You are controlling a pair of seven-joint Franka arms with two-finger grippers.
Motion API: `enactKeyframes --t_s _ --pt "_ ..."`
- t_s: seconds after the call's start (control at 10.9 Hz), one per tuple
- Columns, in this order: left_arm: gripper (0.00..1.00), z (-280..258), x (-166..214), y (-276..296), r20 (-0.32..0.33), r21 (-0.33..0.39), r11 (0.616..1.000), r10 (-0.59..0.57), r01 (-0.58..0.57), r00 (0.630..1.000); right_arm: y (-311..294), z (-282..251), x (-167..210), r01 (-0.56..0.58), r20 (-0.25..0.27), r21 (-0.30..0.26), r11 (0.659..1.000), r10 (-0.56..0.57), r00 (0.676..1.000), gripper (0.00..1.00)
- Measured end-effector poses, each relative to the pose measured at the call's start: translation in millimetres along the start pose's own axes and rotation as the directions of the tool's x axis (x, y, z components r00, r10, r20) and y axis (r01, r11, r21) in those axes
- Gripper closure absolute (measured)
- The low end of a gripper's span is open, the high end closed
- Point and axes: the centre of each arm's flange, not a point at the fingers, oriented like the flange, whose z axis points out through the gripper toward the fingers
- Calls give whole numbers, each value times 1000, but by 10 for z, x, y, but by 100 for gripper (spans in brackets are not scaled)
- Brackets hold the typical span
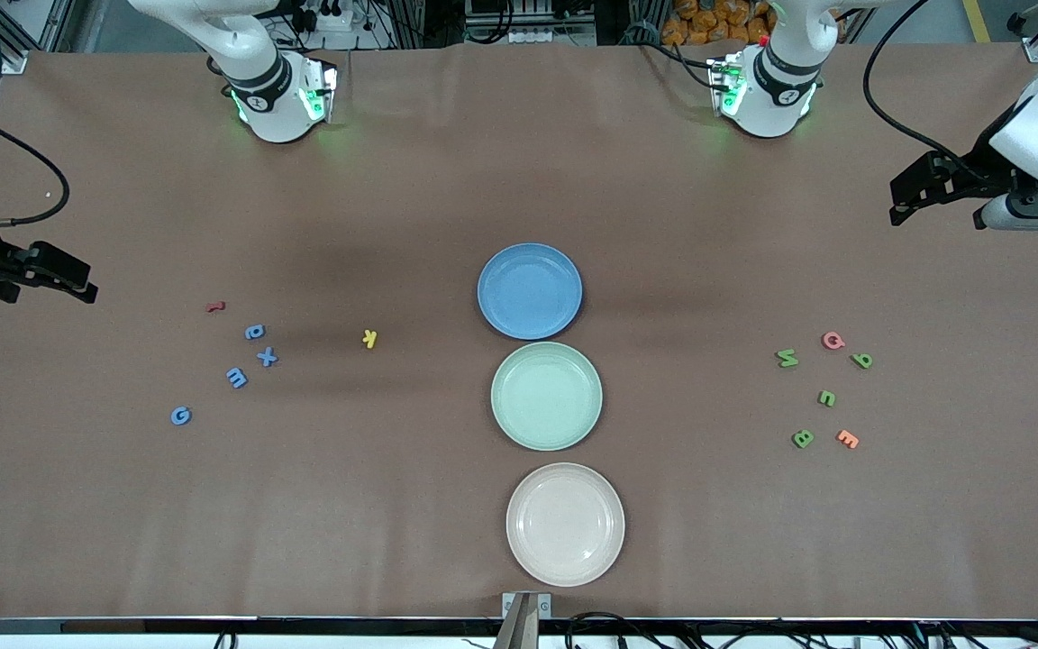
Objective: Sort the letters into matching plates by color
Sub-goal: 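Move both grippers from rest toward the letter groups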
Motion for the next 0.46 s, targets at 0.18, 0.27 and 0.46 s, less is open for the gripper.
enactKeyframes --t_s 0.18,0.27,0.46 --pt "0 -1 0 0 0 0 1000 0 0 1000 0 0 0 0 0 0 1000 0 1000 0" --pt "0 0 0 0 0 0 1000 0 0 1000 0 0 0 0 0 0 1000 0 1000 0" --pt "0 15 8 7 3 0 1000 1 -1 1000 0 0 0 0 0 0 1000 0 1000 0"
